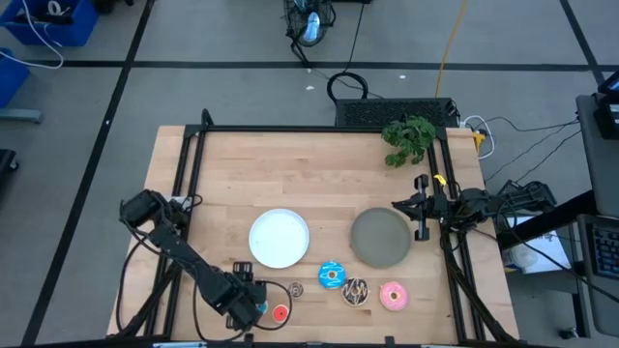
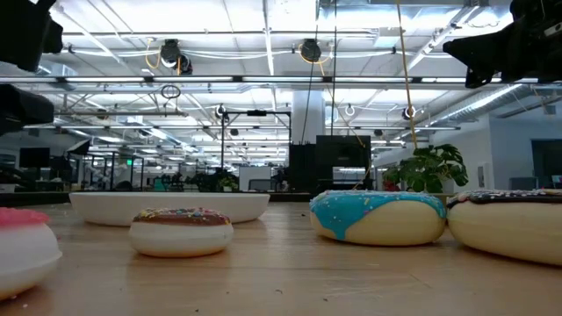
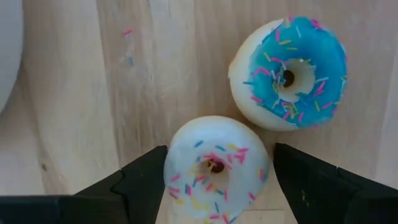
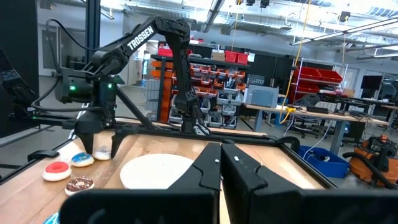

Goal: Pick & Place donuts
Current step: Put the small white donut on the white plate

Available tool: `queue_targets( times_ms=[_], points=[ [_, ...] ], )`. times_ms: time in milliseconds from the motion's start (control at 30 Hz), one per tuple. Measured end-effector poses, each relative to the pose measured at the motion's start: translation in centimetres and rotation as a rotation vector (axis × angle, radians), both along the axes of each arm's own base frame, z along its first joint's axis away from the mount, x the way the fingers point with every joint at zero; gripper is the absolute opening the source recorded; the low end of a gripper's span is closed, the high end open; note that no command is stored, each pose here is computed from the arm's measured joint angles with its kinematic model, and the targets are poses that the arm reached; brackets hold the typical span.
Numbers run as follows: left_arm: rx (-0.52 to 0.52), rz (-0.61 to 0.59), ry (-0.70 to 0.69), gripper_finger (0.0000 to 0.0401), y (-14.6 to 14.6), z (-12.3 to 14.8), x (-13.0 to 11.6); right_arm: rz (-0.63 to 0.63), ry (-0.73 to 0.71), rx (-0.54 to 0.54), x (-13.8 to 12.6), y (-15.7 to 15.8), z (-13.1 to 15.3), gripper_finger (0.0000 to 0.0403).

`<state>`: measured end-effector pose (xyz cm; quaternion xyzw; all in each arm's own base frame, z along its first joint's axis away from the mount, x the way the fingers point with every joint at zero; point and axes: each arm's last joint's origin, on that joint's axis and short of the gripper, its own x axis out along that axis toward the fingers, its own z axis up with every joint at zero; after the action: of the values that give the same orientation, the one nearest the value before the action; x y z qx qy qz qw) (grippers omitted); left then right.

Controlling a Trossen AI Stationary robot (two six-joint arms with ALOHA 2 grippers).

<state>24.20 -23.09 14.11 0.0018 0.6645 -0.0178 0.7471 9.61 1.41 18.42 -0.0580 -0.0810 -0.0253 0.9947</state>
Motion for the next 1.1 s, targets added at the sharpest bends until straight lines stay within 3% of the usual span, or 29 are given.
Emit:
queue_targets(
  times_ms=[400, 833, 1100],
  points=[
    [-0.021, 0.002, 0.007, 0.0286, 0.6, -0.2, 0.5, 0.0, 0.0, -0.002, 0.0, 0.0, 0.0, 0.0],
    [-0.039, 0.009, 0.033, 0.0166, 0.8, -0.3, 0.6, -0.001, 0.0, -0.004, 0.0, 0.0, 0.0, 0.0],
    [-0.035, 0.016, 0.021, 0.0163, 1.2, 0.5, 0.4, -0.001, 0.0, -0.004, 0.0, 0.0, 0.0, 0.0]
  ],
)
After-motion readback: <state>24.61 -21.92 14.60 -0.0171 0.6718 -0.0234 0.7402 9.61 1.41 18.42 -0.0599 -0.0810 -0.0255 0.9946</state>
